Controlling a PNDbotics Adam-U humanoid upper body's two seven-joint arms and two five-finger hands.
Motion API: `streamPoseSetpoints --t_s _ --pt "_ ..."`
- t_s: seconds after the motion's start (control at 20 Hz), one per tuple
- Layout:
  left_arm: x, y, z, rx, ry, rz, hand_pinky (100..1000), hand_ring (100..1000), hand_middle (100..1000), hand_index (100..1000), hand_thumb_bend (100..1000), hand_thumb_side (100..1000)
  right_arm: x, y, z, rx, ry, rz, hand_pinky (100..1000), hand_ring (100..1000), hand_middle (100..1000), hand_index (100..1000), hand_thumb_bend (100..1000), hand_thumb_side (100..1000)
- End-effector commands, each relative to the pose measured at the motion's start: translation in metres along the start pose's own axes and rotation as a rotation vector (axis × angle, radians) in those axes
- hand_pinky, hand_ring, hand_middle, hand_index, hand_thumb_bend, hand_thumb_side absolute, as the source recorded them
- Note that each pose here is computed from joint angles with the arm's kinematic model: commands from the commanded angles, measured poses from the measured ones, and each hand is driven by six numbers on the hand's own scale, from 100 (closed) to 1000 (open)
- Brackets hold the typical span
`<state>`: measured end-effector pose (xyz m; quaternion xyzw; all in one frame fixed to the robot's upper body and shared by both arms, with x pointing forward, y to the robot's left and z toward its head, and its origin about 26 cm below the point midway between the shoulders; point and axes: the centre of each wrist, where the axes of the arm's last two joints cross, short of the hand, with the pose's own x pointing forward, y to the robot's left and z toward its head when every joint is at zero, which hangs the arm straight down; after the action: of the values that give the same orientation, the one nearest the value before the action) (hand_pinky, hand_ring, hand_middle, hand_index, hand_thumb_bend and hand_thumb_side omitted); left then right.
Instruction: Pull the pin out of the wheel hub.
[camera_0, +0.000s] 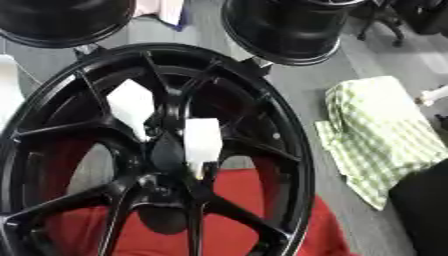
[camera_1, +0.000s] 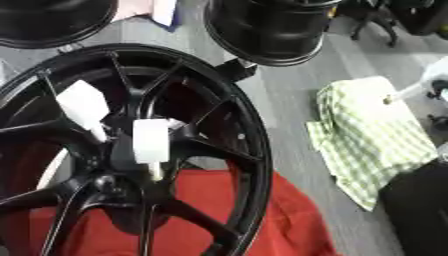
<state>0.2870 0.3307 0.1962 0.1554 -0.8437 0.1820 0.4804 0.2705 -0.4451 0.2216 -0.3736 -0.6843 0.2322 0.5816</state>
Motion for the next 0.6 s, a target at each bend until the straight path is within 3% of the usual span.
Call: streamPoseSetpoints --t_s 0.05,0.25,0.4,0.6 --pt "0.008 -0.003 -0.002 -0.017 -0.030 0.011 759 521 565 664 100 794 0.001 0.005 0.013 -0.030 -0.009 0.034 887 880 774 868 354 156" --pt "0.007 -0.005 -0.001 -0.028 -0.024 0.015 760 521 566 664 100 794 -0.009 0.020 0.038 -0.030 0.029 0.045 906 911 807 888 326 262" --pt "0.007 -0.006 0.000 -0.038 -0.018 0.019 760 521 565 664 100 793 -0.012 0.025 0.056 -0.049 0.046 0.021 897 891 781 866 311 253" --pt "0.007 -0.008 0.000 -0.045 -0.018 0.022 760 522 566 664 100 792 -0.003 0.027 0.058 -0.111 -0.026 -0.042 868 811 659 783 110 172"
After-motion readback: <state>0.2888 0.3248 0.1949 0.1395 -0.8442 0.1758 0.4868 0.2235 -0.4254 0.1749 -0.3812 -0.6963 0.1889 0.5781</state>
